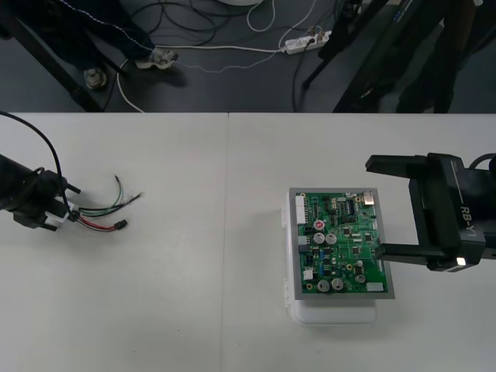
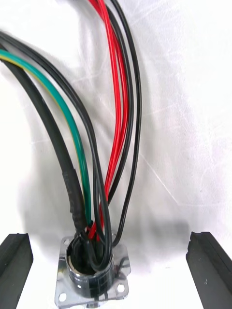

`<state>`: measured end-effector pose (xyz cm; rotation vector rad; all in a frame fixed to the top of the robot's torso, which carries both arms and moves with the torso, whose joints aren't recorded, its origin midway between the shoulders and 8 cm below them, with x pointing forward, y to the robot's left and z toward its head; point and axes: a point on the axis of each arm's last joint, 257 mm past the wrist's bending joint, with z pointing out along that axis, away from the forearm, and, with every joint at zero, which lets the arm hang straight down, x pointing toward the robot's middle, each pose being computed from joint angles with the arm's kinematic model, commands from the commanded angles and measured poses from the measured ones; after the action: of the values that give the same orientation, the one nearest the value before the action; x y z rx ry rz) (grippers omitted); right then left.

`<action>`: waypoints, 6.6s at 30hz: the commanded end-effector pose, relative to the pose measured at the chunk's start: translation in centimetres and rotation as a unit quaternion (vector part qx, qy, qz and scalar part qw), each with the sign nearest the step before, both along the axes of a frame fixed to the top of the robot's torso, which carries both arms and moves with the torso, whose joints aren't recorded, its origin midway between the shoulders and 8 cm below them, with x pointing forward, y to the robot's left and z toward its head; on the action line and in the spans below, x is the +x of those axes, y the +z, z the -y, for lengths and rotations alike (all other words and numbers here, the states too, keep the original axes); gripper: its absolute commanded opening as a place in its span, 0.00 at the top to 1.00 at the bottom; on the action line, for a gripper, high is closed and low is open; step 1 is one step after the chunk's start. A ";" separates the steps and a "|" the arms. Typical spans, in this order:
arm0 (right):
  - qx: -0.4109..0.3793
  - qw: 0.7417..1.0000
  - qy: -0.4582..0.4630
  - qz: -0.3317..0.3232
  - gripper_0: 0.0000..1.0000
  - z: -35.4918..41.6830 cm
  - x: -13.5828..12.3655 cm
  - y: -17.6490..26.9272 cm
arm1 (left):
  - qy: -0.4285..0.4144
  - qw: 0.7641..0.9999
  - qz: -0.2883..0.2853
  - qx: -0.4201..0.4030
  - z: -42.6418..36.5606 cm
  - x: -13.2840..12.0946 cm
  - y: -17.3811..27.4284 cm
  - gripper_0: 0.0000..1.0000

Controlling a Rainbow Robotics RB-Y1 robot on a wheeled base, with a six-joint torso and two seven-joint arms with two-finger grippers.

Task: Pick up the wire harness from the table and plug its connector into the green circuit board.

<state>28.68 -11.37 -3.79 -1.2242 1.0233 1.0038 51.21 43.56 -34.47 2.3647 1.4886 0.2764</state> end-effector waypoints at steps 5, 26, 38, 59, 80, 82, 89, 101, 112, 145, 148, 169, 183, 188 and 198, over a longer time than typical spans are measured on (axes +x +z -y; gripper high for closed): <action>0.014 1.000 0.015 0.022 0.00 -2.5 -0.3 1.6 | 0.035 0.999 0.012 0.004 -1.0 0.4 -0.6 0.06; 0.009 1.000 0.028 0.007 0.00 -3.0 -0.7 1.3 | 0.032 0.999 0.008 0.001 0.1 0.5 -1.2 1.00; 0.008 1.000 0.027 0.007 0.00 -2.9 -0.7 1.2 | 0.034 0.999 0.001 -0.018 0.8 0.3 -0.8 1.00; 0.008 1.000 0.028 0.006 0.00 -2.9 -0.8 1.2 | 0.012 0.993 -0.044 -0.109 2.5 -0.5 9.5 1.00; 0.007 1.000 0.027 0.000 0.00 -2.9 -0.7 1.2 | 0.013 0.970 -0.129 -0.204 7.9 -4.4 20.2 1.00; 0.008 1.000 0.029 0.000 0.00 -2.9 -0.8 1.2 | 0.015 0.966 -0.145 -0.212 8.7 -5.0 20.7 1.00; 0.008 1.000 0.029 -0.003 0.00 -2.8 -0.8 1.3 | 0.031 0.958 -0.155 -0.238 11.1 -5.1 23.3 1.00; 0.010 1.000 0.027 -0.009 0.00 -2.4 -0.7 1.6 | 0.041 0.937 -0.191 -0.290 16.7 -6.4 27.2 1.00; 0.016 0.999 0.030 -0.016 0.00 -2.2 -0.9 2.0 | 0.039 0.902 -0.256 -0.346 22.4 -9.2 30.3 1.00; 0.013 0.999 0.036 -0.030 0.00 -1.3 -1.5 2.2 | 0.045 0.806 -0.386 -0.447 32.7 -26.3 33.0 1.00; 0.014 0.999 0.036 -0.031 0.00 -1.3 -1.5 2.2 | 0.044 0.800 -0.391 -0.453 33.8 -27.4 32.8 1.00; -0.053 0.997 0.047 -0.012 0.00 0.6 -1.8 3.2 | 0.097 0.707 -0.483 -0.508 38.5 -29.1 33.7 1.00; -0.031 0.998 0.047 -0.025 0.00 2.6 3.6 6.0 | 0.099 0.686 -0.524 -0.494 39.9 -30.7 31.8 1.00; -0.026 0.998 0.051 -0.030 0.00 2.5 4.4 6.2 | 0.090 0.680 -0.540 -0.487 40.5 -31.5 31.7 1.00; -0.014 0.995 0.084 -0.045 0.00 1.2 5.2 7.1 | 0.066 0.661 -0.572 -0.482 41.5 -33.0 32.2 1.00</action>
<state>34.50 -13.56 2.22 -1.2518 1.0378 1.1378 20.41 2.67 -2.33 1.2860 1.5975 -1.7719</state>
